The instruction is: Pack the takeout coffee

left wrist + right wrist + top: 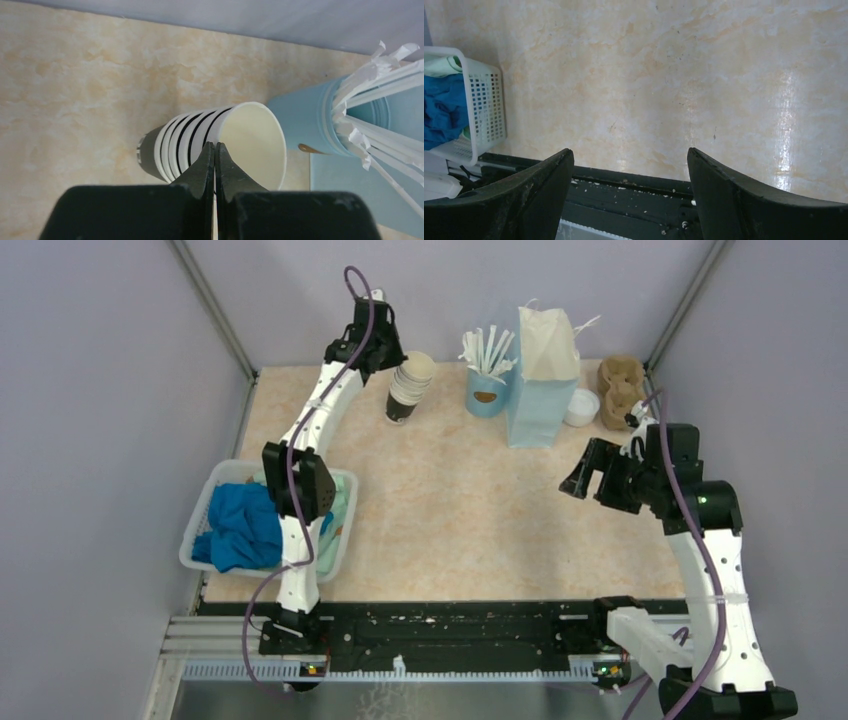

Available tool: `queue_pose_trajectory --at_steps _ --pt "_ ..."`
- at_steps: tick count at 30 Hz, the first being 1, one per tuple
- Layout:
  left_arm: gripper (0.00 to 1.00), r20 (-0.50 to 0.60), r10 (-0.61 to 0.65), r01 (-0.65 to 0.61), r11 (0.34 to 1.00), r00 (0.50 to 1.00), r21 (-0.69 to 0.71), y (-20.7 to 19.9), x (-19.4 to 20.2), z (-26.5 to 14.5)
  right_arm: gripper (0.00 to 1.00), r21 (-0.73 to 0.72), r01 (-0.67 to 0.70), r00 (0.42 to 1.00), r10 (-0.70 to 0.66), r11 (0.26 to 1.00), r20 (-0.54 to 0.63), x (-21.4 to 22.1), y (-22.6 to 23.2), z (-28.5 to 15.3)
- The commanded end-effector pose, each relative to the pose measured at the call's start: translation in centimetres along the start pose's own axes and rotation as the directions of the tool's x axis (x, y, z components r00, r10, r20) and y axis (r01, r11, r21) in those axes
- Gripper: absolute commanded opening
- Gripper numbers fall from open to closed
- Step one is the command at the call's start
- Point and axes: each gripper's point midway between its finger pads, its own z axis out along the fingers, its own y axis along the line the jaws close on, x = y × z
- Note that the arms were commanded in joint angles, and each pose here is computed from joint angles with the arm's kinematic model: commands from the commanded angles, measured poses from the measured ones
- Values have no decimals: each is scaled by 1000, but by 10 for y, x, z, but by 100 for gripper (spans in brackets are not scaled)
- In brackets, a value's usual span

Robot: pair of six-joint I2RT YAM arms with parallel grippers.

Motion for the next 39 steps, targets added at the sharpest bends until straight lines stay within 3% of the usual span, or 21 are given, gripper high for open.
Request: queue_pose_trajectory --at_steps 1,9,20,29,39 --pt "0 8 -89 86 979 996 182 -38 -19 -24 83 -41 -12 999 15 999 52 -11 9 -2" --pt "0 -55 -105 115 966 993 231 -46 -6 -26 83 -66 -16 998 20 998 53 -13 12 3" --pt "0 -125 -80 102 978 989 180 1 18 -35 82 -104 -25 999 30 994 41 -17 16 20" --pt "0 -174 -35 67 982 984 178 11 25 -40 82 -114 -13 999 17 993 32 -22 18 26" --pt "14 -241 -8 39 991 970 127 25 35 -46 81 -110 -9 1000 12 994 26 -19 17 25"
